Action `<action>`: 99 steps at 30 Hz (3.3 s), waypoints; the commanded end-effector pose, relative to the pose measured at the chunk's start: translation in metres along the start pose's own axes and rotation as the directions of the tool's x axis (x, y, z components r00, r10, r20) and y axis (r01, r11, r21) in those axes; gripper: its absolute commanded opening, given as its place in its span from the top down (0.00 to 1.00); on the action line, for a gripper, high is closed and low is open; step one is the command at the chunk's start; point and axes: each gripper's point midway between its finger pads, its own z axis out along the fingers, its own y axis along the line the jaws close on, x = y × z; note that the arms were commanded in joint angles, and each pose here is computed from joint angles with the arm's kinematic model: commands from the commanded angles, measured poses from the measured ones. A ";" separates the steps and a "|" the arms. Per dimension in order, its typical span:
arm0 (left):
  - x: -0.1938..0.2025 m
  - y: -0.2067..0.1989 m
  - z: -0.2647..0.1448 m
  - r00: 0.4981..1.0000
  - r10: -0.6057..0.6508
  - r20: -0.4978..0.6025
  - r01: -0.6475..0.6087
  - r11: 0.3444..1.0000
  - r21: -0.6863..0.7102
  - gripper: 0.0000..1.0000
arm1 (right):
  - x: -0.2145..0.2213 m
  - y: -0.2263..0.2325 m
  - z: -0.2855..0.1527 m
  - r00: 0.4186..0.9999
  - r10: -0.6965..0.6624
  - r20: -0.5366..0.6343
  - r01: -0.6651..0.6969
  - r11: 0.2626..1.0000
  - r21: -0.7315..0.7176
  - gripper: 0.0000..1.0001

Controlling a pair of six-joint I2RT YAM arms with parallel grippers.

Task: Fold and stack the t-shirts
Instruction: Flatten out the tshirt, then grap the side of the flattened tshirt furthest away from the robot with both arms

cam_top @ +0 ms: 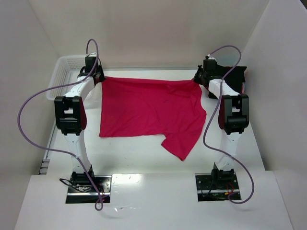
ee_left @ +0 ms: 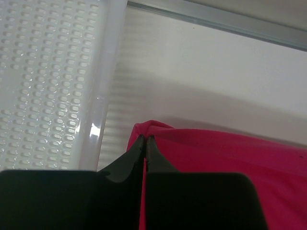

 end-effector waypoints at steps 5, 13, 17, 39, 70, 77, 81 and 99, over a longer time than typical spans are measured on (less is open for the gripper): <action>0.001 0.002 0.004 1.000 -0.011 0.012 0.011 1.000 0.001 1.00 | -0.034 0.009 -0.006 0.997 -0.011 0.080 0.014 0.999 -0.031 1.00; 0.010 0.006 0.005 1.000 -0.005 -0.010 0.005 1.000 0.007 1.00 | -0.037 -0.002 0.015 0.998 -0.011 0.066 0.012 1.000 -0.018 1.00; 0.002 0.003 0.007 1.000 -0.007 0.004 0.007 1.000 0.020 1.00 | -0.049 0.002 0.026 0.996 -0.012 0.086 0.014 1.000 -0.026 1.00; 0.008 -0.001 0.028 1.000 -0.005 -0.019 0.005 0.999 0.033 1.00 | -0.042 0.020 0.014 1.000 -0.021 -0.001 0.021 0.994 -0.107 0.11; 0.011 -0.002 0.032 1.000 0.004 -0.020 -0.004 0.999 0.042 1.00 | 0.050 0.023 0.035 0.984 0.008 -0.176 -0.028 0.993 -0.114 0.20; 0.011 -0.002 0.032 1.000 0.004 -0.020 -0.004 0.999 0.042 1.00 | 0.057 0.010 0.038 0.982 0.017 -0.189 -0.032 0.997 -0.076 0.20; 0.011 -0.002 0.032 1.000 0.004 -0.020 -0.004 0.999 0.042 1.00 | 0.054 0.005 0.039 0.982 0.044 -0.186 -0.056 0.997 -0.061 0.20; 0.011 -0.002 0.032 1.000 0.005 -0.029 -0.004 0.999 0.041 1.00 | 0.068 0.005 0.059 0.963 0.073 -0.260 -0.098 0.992 -0.085 0.43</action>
